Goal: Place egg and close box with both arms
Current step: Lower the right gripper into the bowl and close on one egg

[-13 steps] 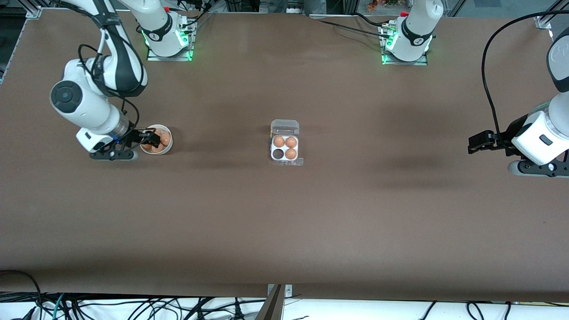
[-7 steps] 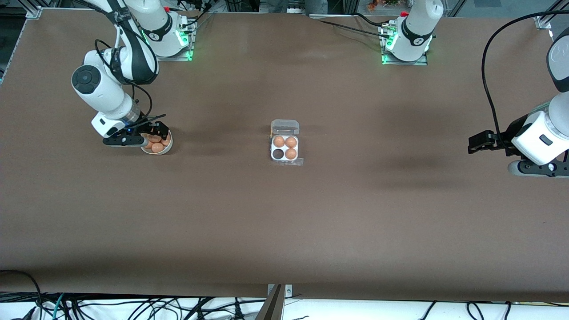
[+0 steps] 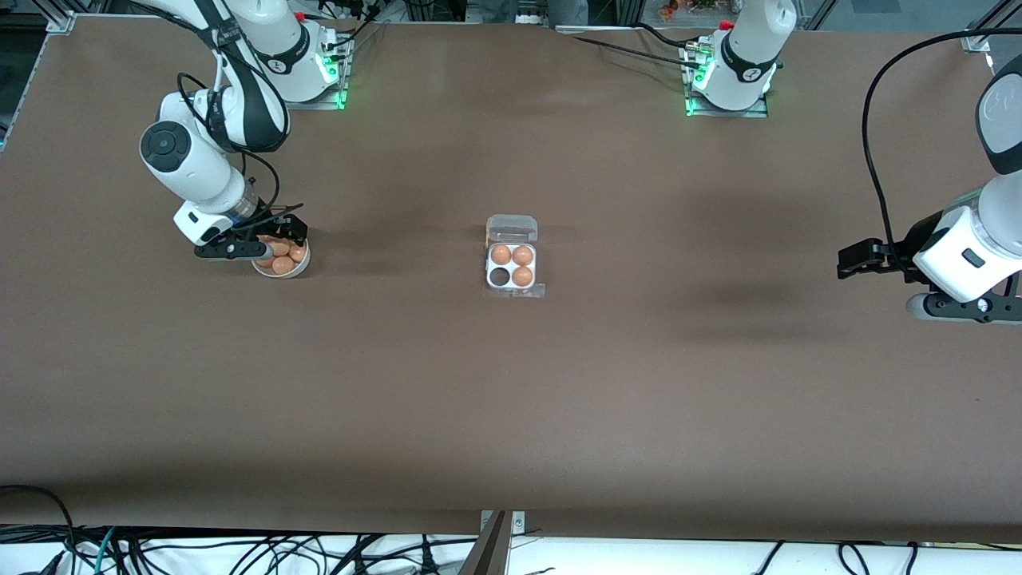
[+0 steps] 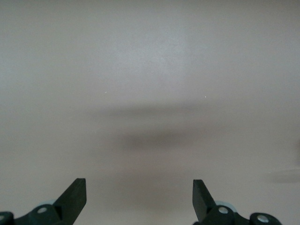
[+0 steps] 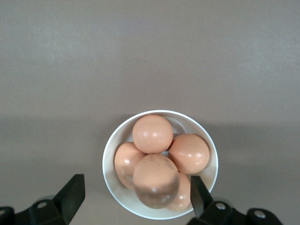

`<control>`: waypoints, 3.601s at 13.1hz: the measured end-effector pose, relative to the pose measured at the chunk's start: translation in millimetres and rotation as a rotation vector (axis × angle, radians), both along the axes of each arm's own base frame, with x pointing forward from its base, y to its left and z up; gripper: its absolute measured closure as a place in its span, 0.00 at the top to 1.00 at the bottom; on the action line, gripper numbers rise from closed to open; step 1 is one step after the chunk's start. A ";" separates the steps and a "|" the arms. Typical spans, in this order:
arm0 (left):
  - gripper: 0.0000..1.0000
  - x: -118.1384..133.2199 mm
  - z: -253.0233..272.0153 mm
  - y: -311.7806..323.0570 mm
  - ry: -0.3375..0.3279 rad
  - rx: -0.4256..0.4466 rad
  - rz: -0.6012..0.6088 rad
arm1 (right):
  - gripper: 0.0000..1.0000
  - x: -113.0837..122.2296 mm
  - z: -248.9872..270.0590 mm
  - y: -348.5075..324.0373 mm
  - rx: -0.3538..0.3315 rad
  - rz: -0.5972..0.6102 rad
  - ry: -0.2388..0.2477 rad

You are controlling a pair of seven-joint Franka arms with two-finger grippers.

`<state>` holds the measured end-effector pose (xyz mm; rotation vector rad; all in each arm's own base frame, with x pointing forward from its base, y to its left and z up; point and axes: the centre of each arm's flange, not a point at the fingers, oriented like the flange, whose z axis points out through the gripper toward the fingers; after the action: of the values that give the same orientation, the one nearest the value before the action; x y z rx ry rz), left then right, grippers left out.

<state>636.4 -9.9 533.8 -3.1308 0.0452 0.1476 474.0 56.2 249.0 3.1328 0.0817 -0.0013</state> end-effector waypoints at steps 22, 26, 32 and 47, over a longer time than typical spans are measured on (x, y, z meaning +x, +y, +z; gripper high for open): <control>1.00 0.0 0.0 0.5 0.000 0.000 0.001 | 0.92 2.3 -20.3 -11.1 -0.004 0.020 0.026; 1.00 0.0 0.0 0.5 0.000 0.000 0.001 | 0.78 3.9 -20.0 -13.0 -0.004 0.017 0.023; 1.00 0.0 0.0 0.7 0.000 0.000 0.001 | 0.60 5.6 -18.5 -13.6 -0.004 0.029 0.019; 1.00 0.3 -1.0 0.7 0.002 0.000 0.001 | 0.48 5.8 -18.3 -13.2 -0.003 0.048 0.019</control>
<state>636.8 -9.2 532.8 -3.1304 0.0432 0.1500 479.7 43.0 230.6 3.1268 0.1576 -0.0305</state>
